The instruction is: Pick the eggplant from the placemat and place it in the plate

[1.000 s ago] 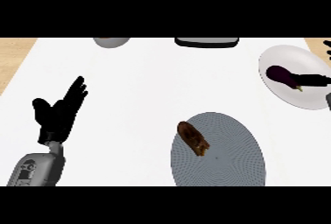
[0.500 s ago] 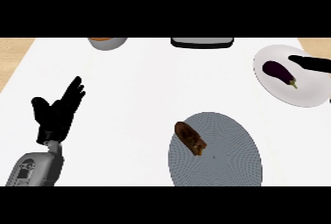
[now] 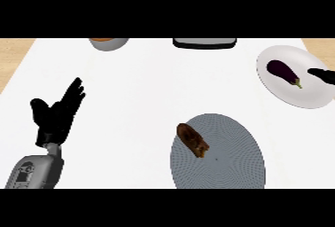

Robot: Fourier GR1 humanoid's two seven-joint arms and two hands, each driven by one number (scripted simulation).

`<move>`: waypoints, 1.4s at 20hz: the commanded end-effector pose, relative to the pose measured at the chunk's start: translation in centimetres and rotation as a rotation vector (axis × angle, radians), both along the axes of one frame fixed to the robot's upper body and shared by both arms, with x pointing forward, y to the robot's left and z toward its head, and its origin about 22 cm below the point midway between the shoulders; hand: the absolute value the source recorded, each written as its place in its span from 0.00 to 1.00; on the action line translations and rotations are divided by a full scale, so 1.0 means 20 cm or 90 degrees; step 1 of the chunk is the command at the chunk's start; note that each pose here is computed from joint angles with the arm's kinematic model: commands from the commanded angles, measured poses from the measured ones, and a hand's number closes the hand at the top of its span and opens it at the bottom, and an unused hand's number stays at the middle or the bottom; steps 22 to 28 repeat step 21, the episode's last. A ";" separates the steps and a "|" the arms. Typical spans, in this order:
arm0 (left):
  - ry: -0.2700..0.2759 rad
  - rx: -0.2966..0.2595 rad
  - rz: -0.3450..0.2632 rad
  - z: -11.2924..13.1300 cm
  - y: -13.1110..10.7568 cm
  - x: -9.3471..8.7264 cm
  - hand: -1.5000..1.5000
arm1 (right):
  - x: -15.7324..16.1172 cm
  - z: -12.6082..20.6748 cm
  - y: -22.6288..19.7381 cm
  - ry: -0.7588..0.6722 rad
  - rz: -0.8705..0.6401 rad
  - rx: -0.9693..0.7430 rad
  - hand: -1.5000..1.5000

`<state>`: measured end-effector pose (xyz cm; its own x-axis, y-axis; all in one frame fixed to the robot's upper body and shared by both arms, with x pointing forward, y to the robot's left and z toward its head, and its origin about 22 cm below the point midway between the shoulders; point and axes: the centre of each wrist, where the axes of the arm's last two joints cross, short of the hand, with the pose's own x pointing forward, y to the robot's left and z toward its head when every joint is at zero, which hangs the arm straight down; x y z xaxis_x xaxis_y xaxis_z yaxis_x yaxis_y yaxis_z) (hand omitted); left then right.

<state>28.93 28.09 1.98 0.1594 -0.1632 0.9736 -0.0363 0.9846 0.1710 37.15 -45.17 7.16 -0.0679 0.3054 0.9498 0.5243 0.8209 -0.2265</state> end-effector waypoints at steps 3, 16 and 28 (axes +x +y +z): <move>-0.003 0.005 0.005 0.03 0.00 0.04 0.50 | -0.10 -0.07 -0.09 -0.010 -0.002 -0.010 0.00; -0.004 0.001 -0.013 0.07 -0.04 0.02 0.50 | -0.31 -0.07 -0.33 0.030 -0.030 -0.039 0.00; -0.003 -0.007 -0.016 0.11 0.05 0.05 0.50 | -0.36 -0.03 -0.39 0.055 -0.039 -0.044 0.00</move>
